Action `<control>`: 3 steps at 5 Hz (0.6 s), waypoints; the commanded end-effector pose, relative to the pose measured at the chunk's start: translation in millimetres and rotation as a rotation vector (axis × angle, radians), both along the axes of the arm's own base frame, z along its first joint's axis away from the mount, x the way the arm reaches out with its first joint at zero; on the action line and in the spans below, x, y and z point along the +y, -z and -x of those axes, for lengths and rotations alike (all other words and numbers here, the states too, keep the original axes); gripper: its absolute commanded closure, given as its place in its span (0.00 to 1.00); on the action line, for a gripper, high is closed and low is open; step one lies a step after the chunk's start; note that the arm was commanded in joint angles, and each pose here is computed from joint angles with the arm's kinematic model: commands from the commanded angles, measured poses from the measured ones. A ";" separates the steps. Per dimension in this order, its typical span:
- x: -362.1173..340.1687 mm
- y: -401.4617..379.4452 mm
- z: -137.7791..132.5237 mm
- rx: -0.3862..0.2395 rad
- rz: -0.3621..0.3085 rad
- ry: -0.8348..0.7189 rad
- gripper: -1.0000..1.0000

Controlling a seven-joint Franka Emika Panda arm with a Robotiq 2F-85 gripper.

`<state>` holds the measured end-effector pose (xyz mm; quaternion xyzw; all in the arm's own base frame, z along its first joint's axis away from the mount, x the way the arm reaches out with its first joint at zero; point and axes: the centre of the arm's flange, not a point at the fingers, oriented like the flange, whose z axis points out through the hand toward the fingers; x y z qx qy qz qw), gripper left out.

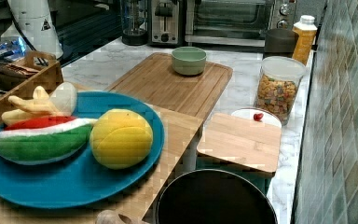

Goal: Open the drawer.

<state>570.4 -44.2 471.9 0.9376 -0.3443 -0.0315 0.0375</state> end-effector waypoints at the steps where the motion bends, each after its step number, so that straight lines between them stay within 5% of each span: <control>1: -0.9 0.2 0.1 0.001 0.004 -0.001 0.00; 3: -40.2 19.2 25.8 -0.025 -0.003 -0.247 0.00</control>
